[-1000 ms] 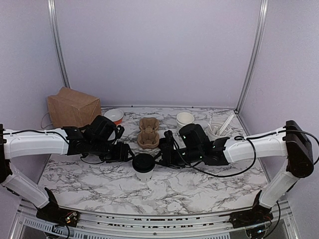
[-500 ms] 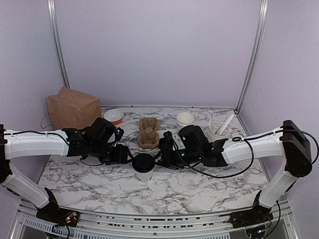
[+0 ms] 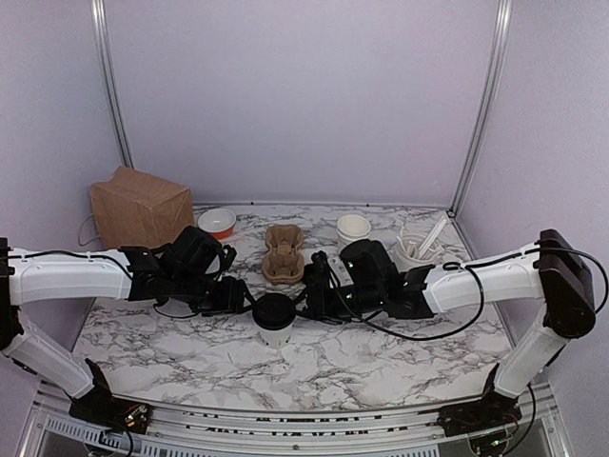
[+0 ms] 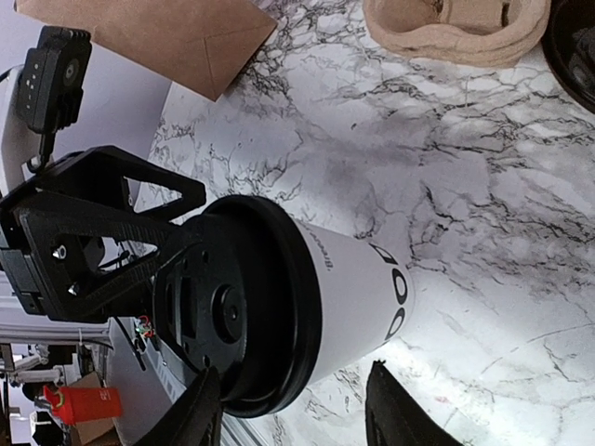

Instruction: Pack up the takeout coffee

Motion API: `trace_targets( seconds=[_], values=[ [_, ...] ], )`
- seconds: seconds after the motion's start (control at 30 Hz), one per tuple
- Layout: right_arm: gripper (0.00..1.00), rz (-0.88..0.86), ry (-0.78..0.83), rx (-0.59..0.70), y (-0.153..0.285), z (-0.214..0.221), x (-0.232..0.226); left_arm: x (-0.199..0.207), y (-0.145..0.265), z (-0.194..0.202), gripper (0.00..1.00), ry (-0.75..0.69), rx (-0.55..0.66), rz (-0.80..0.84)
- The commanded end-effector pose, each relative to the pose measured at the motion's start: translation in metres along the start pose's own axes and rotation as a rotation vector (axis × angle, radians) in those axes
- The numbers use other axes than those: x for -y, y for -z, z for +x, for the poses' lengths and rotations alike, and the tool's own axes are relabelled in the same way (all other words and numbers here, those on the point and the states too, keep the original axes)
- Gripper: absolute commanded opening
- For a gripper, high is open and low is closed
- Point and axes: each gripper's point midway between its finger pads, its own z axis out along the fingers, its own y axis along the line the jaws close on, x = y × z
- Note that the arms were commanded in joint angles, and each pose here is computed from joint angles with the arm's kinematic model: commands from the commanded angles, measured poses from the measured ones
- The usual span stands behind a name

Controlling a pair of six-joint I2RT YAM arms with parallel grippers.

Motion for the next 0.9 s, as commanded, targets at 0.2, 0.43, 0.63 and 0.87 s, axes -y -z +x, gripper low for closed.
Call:
trace_targets(
  seconds=[0.2,0.43,0.63,0.87],
  values=[
    [0.53,-0.027,0.047,0.068,0.019,-0.024,-0.019,0.002,-0.004,0.002,0.62,-0.007,-0.009,0.000],
    [0.51,-0.016,0.017,0.054,0.019,-0.014,-0.008,0.002,-0.004,0.003,0.62,-0.008,-0.011,-0.005],
    [0.45,-0.008,-0.008,0.028,0.013,-0.006,0.000,0.002,-0.005,0.003,0.62,-0.009,-0.012,-0.004],
    [0.44,-0.020,-0.017,0.010,0.006,-0.002,0.002,0.002,-0.005,0.004,0.62,-0.009,-0.014,-0.006]
  ],
)
